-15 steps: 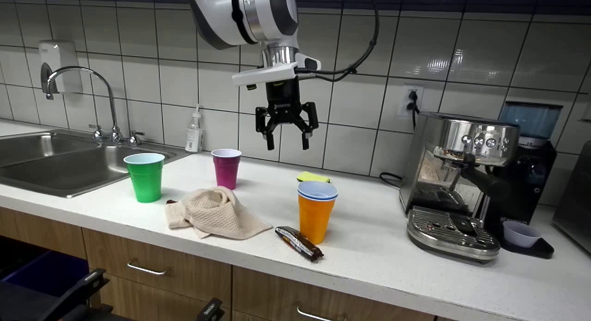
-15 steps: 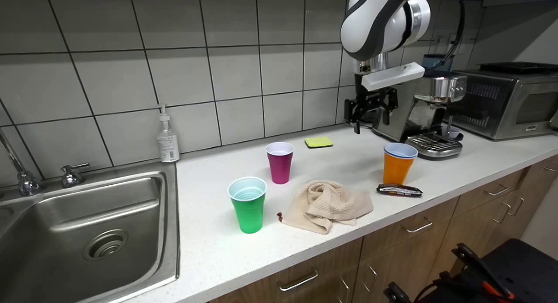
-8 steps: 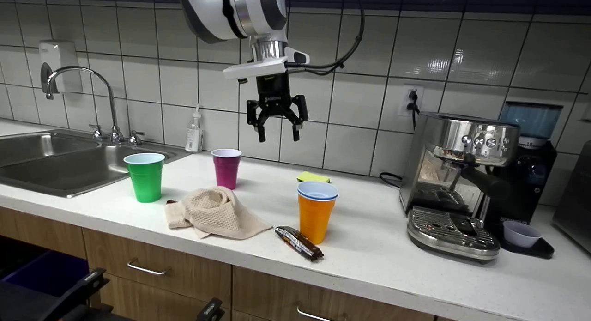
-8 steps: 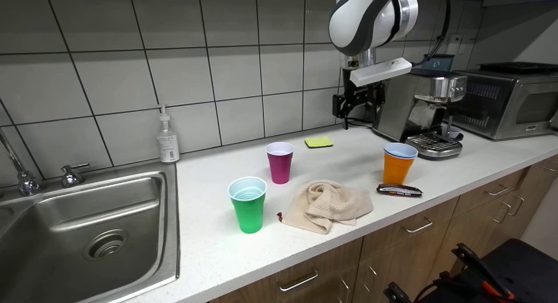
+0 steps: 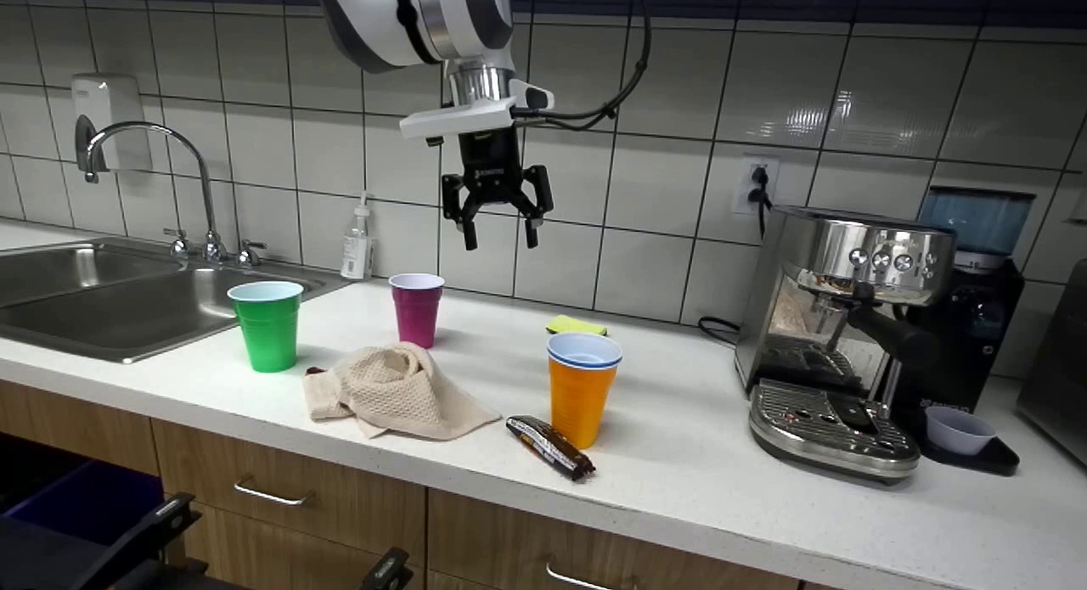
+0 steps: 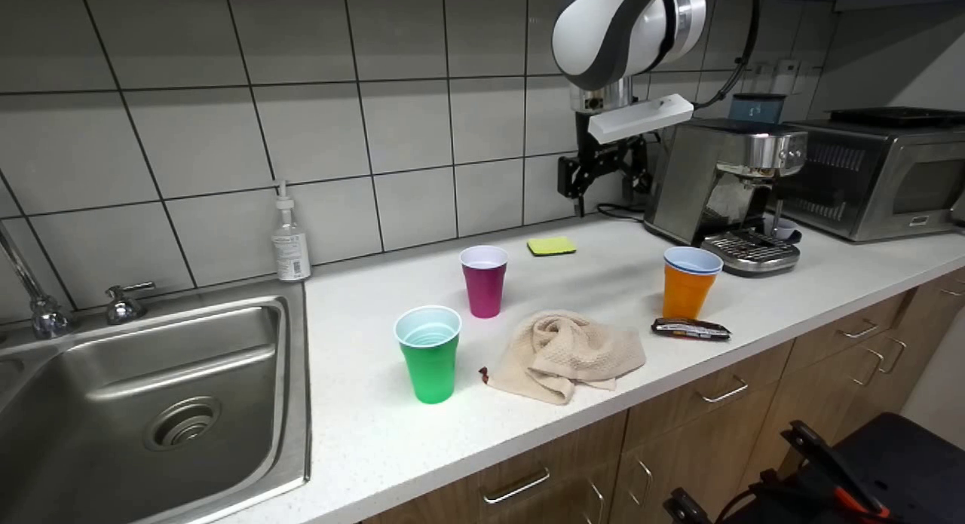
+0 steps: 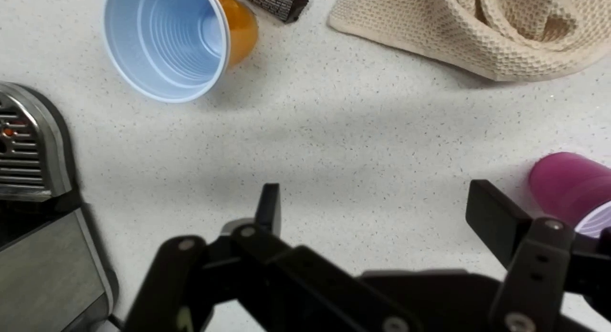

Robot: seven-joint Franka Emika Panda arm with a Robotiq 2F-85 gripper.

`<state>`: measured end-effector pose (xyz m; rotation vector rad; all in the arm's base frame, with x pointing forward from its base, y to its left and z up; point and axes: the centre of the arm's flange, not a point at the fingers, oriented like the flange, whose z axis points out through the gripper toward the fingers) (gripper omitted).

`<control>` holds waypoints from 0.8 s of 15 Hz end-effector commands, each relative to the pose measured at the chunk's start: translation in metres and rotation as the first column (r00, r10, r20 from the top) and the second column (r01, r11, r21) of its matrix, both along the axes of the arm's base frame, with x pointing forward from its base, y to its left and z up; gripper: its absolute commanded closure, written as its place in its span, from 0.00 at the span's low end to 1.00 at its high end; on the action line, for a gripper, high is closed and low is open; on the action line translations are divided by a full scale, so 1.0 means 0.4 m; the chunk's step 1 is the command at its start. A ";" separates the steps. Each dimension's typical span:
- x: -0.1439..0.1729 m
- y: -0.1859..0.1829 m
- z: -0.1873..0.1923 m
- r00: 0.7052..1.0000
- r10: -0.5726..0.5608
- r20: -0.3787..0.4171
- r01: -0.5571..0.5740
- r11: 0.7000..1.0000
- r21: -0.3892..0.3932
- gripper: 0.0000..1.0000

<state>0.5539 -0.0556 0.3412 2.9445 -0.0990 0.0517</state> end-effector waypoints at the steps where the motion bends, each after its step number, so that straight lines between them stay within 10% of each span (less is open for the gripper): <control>1: 0.041 0.013 0.003 0.999 0.027 0.025 -0.028 0.999 0.032 0.00; 12: 0.103 0.120 -0.012 0.985 0.158 0.074 -0.167 0.975 0.147 0.00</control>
